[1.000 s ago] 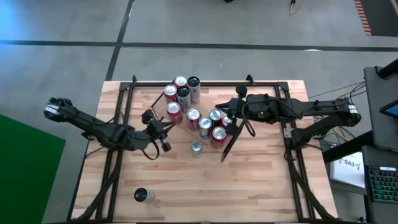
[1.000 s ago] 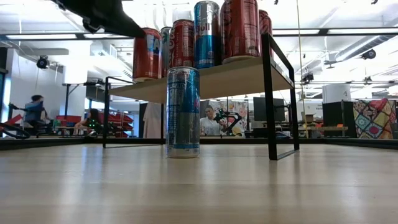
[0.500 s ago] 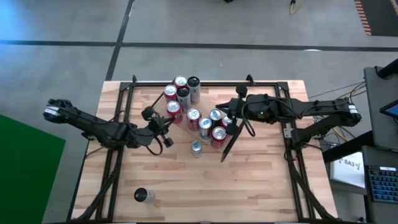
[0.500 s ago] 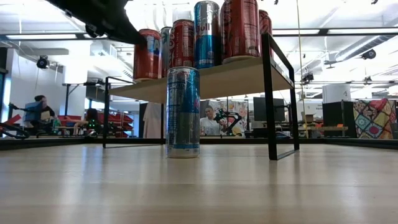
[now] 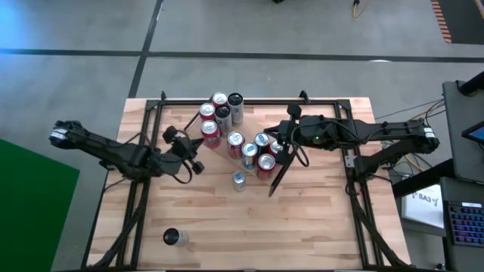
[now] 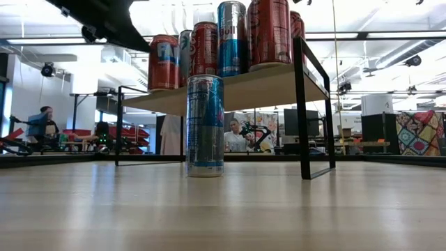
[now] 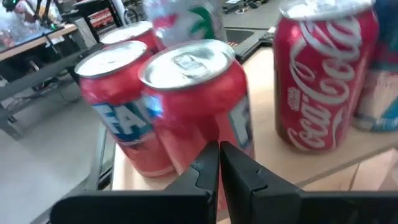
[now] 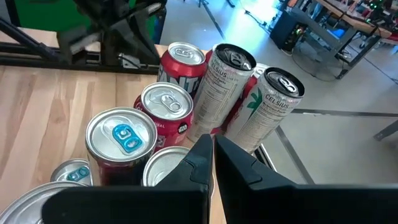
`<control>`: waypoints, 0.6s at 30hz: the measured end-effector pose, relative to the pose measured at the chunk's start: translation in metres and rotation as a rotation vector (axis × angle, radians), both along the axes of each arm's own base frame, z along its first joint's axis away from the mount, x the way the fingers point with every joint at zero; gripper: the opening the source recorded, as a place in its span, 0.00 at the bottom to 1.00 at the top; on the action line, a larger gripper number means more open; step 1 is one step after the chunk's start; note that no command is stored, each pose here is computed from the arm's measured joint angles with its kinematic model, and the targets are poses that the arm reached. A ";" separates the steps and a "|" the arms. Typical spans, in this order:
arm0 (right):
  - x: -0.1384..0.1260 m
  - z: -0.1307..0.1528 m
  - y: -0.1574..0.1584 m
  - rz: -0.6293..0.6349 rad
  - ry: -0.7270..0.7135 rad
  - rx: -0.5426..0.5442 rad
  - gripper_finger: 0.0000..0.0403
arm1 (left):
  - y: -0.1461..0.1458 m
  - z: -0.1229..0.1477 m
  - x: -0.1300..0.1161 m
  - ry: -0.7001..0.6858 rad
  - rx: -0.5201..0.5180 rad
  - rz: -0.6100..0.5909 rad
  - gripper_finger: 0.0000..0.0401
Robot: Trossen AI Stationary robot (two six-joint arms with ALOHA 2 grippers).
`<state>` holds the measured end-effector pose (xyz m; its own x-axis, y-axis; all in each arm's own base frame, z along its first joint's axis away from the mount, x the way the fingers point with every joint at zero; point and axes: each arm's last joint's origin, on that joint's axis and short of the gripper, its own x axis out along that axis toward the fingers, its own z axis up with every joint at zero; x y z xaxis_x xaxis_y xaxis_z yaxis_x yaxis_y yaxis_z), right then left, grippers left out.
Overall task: Place canned beverage on shelf
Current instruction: Put the red soda can on the shelf, align with the other red soda cans
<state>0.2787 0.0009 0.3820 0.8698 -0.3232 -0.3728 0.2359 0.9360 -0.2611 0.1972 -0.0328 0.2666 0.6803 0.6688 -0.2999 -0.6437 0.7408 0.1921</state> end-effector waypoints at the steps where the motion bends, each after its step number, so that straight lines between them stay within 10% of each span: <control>1: 0.000 0.000 0.000 0.000 0.001 0.000 0.02 | 0.001 0.004 -0.002 -0.008 -0.013 0.003 0.00; 12: -0.001 -0.002 0.000 0.000 0.019 -0.001 0.02 | -0.010 0.020 0.017 -0.070 -0.053 -0.250 0.00; 18: -0.001 -0.002 0.000 0.001 0.020 -0.002 0.02 | -0.012 0.002 0.038 -0.026 0.043 -0.083 0.00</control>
<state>0.2780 0.0008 0.3803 0.8623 -0.3235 -0.3896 0.2300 0.9356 -0.2678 0.2349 -0.0447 0.2686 0.7407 0.6221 -0.2539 -0.5859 0.7829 0.2092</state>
